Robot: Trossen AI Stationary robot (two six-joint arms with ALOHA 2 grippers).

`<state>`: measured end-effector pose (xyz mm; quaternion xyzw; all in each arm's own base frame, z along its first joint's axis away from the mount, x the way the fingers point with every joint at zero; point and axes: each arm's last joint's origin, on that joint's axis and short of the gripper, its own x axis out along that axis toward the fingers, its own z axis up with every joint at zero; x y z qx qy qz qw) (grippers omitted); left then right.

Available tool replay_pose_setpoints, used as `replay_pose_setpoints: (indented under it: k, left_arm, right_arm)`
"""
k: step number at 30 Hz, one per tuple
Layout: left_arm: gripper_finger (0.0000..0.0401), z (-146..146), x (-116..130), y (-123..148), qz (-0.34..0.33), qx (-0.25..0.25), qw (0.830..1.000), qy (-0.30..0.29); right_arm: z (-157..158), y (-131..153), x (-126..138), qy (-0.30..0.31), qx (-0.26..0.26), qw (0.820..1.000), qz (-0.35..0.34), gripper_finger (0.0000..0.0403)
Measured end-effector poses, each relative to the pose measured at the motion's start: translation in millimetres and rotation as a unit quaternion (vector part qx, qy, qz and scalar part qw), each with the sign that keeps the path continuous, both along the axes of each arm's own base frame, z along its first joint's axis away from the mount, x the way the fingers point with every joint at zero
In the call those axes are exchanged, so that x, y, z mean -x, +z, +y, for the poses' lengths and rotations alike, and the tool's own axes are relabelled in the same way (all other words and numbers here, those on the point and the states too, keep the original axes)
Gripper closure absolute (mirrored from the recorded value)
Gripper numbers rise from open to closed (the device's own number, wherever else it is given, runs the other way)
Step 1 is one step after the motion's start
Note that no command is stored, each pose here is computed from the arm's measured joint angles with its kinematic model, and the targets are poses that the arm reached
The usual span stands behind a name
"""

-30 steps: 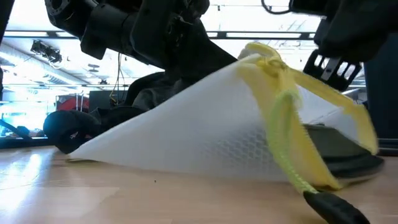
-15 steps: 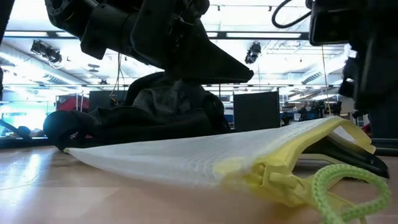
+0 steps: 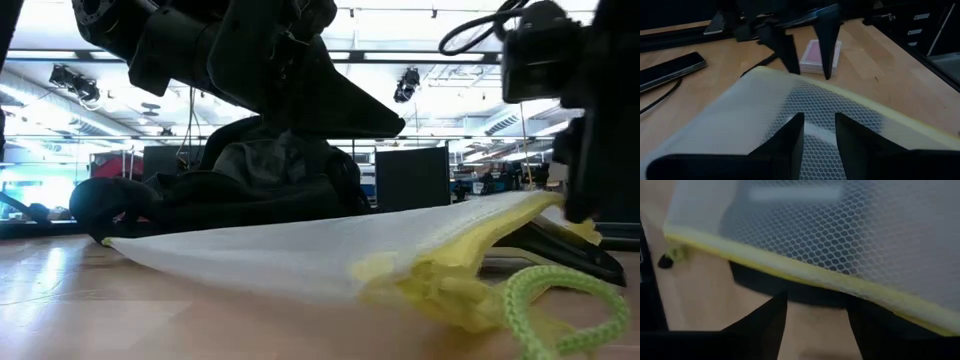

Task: Unpack backpack
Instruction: Remove the calculator from the yellow zipper pouch

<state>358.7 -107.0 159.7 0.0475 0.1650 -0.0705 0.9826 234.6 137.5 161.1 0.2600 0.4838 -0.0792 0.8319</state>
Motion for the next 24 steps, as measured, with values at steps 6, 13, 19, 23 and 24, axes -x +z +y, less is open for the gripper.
replay_pose_setpoints:
  k: [6,13,19,23,24]
  left_arm:
    - [0.0314,-0.8,0.2,0.0,0.001,0.003,1.000,-0.009]
    - [0.0314,-17.4,2.8,1.2,0.011,-0.034,0.998,-0.061]
    - [0.0314,-37.0,0.2,11.6,0.026,-0.067,0.993,-0.089]
    - [0.0314,-42.6,1.0,12.7,0.044,-0.083,0.992,-0.084]
    - [0.0314,-42.4,1.7,11.4,0.050,-0.089,0.992,-0.076]
  right_arm:
    - [-13.7,-0.3,-8.8,0.006,0.007,1.000,-0.010,0.0195]
    - [-26.3,-6.1,-14.6,0.025,-0.012,0.999,-0.030,0.0198]
    - [-34.1,-14.5,-14.1,0.035,-0.043,0.998,-0.044,0.0205]
    - [-38.9,-19.6,-12.2,0.032,-0.049,0.997,-0.042,0.0201]
    - [-40.0,-20.7,-11.8,0.030,-0.049,0.997,-0.043,0.0198]
